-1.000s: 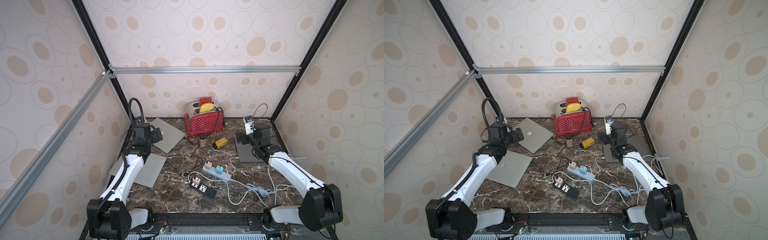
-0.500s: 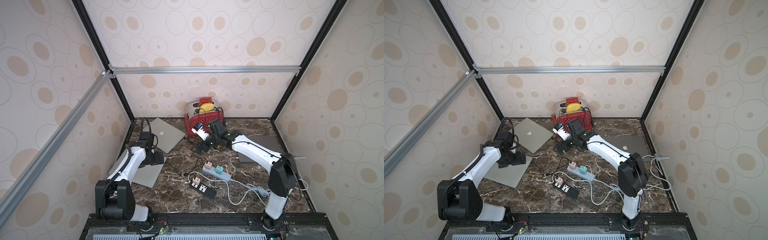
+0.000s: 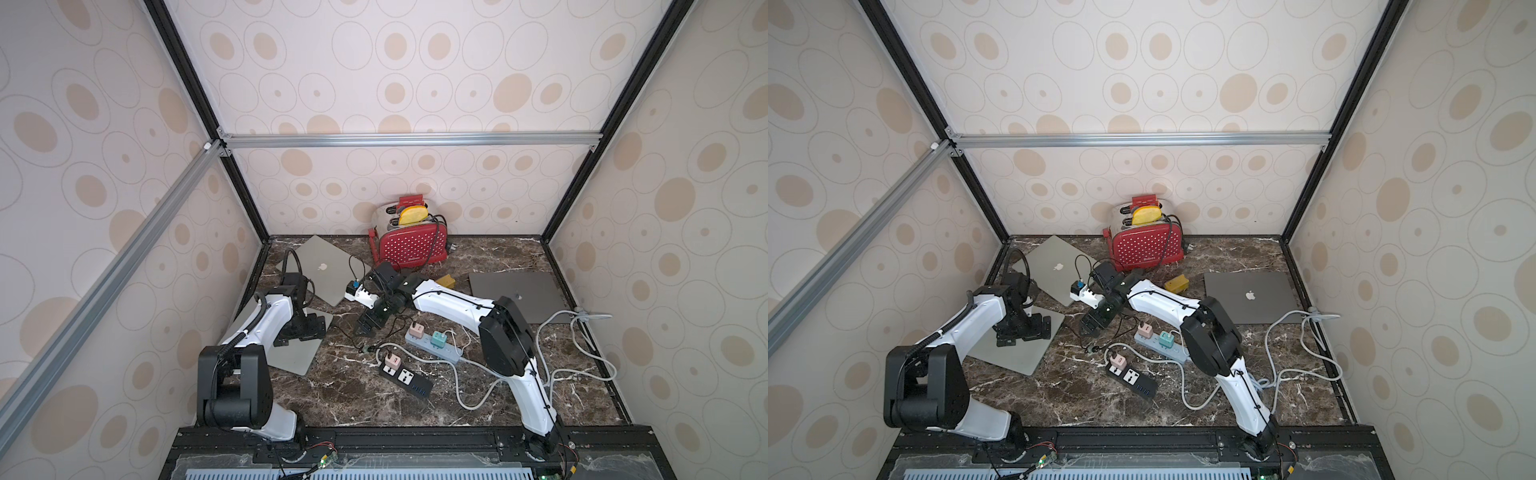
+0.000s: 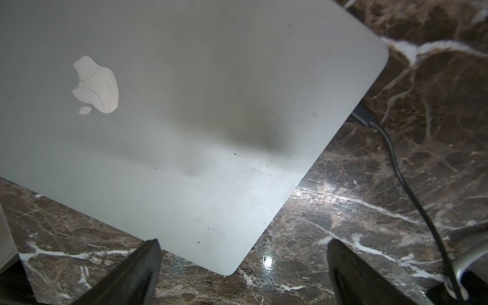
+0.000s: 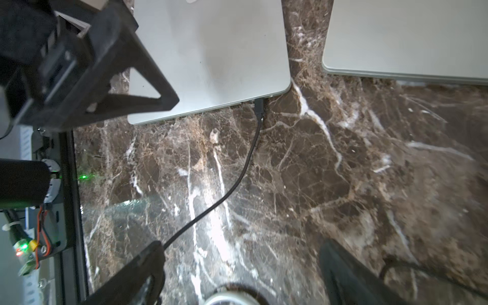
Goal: Unplug the laptop charger
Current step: Remove the charging cable from the laptop, then remove the plug from the socket.
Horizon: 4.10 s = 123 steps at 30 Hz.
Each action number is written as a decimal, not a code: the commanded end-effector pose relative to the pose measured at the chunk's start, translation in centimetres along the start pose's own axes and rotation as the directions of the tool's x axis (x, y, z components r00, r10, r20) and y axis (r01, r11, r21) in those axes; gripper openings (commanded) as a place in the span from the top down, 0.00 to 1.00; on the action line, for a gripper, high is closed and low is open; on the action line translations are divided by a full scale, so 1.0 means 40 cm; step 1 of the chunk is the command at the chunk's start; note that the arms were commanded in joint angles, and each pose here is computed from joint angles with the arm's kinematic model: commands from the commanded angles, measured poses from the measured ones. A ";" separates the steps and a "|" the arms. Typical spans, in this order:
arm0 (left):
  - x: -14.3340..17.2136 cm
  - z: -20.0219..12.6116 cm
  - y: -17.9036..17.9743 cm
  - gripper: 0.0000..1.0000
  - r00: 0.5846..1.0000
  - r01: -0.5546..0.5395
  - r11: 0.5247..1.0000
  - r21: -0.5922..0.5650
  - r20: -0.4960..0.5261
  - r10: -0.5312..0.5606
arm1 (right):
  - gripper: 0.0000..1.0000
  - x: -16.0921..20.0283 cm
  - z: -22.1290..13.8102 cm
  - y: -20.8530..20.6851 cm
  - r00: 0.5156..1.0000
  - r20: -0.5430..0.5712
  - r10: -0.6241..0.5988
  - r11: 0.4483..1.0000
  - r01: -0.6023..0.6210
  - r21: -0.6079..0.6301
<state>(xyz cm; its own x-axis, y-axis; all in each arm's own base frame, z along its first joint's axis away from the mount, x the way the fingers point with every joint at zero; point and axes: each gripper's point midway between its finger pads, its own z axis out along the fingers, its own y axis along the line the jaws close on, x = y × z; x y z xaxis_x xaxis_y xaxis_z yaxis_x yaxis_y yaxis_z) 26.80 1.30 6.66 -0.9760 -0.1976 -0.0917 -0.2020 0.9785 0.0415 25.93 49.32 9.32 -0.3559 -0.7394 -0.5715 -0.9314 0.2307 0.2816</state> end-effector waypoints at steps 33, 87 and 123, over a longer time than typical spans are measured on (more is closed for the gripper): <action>0.008 0.106 0.023 0.01 0.989 -0.037 0.995 -0.090 -0.144 0.023 | 0.89 0.114 0.125 0.003 0.973 -0.232 -0.015 0.985 0.054 0.161; 0.193 -0.140 -0.327 0.01 0.970 -0.242 0.871 0.428 0.105 0.218 | 0.29 0.311 -0.334 0.176 0.993 -0.032 0.116 0.991 -0.113 0.065; 0.275 0.109 -0.435 0.01 0.975 -0.163 0.889 0.428 -0.066 0.210 | 0.90 0.325 -0.069 0.143 0.995 -0.087 -0.055 0.994 0.063 0.088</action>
<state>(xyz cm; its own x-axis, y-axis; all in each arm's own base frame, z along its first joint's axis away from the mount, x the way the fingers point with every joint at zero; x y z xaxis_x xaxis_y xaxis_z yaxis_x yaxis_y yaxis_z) 19.48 -17.95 2.91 -0.9994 0.0297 -0.0172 0.0341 0.9122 -0.4083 17.39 39.52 6.97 -0.3568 -0.7518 -0.5545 -0.9338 0.2694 0.2355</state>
